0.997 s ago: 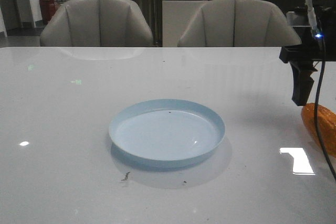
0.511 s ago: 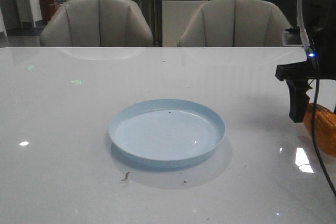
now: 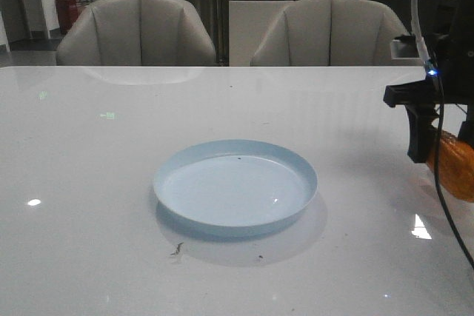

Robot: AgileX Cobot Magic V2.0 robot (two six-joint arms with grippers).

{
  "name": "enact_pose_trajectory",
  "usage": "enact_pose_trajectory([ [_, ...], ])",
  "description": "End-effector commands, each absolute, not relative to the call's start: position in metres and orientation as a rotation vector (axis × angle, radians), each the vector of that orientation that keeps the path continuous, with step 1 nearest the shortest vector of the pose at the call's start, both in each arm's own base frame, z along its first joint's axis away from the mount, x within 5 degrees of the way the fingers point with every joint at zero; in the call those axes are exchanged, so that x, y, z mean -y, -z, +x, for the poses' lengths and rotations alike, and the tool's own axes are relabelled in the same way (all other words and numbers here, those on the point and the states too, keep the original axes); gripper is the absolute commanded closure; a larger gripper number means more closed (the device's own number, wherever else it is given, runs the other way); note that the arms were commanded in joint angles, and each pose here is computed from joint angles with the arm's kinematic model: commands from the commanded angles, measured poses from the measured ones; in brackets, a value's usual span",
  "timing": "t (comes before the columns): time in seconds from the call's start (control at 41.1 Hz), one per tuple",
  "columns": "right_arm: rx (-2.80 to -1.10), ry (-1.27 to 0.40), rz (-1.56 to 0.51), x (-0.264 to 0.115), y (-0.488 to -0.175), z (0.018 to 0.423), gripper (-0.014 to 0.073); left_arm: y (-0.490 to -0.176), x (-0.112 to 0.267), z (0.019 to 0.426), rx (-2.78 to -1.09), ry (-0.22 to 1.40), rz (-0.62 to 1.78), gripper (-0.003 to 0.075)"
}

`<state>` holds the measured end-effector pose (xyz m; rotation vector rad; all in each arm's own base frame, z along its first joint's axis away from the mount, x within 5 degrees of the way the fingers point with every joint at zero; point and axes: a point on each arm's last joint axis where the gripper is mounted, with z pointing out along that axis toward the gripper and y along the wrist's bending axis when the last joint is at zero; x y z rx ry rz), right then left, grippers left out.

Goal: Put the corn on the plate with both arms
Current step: 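Lift the corn and carry it over the blue plate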

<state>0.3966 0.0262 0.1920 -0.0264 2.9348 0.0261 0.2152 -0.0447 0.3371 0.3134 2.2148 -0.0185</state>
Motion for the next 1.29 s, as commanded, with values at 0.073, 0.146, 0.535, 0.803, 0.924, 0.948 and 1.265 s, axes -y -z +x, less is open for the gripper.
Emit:
enact_pose_trajectory([
  [0.073,-2.738,-0.054,-0.132,-0.044,-0.266,0.413,0.0335,-0.357,0.045,0.216,-2.085,0.040,0.291,0.0292],
  [0.146,-2.676,-0.067,-0.211,-0.061,-0.288,0.417,0.0335,-0.357,0.046,0.216,-2.079,0.046,0.288,0.0292],
  [0.535,-2.471,-0.163,-0.625,-0.179,-0.328,0.396,0.0335,-0.360,0.047,0.217,-2.042,0.057,0.281,0.0292],
  [0.803,-2.528,-0.189,-0.788,-0.232,-0.284,0.389,0.0337,-0.360,0.048,0.217,-2.052,0.089,0.262,0.0292],
  [0.924,-2.574,-0.259,-0.787,-0.244,-0.263,0.391,0.0342,-0.360,0.048,0.217,-2.053,0.101,0.254,0.0292],
  [0.948,-2.579,-0.286,-0.777,-0.246,-0.262,0.391,0.0342,-0.360,0.048,0.217,-2.054,0.103,0.253,0.0292],
  [1.265,-2.641,-0.298,-0.779,-0.252,-0.233,0.398,0.0246,-0.359,0.048,0.216,-2.060,0.103,0.254,0.0292],
])
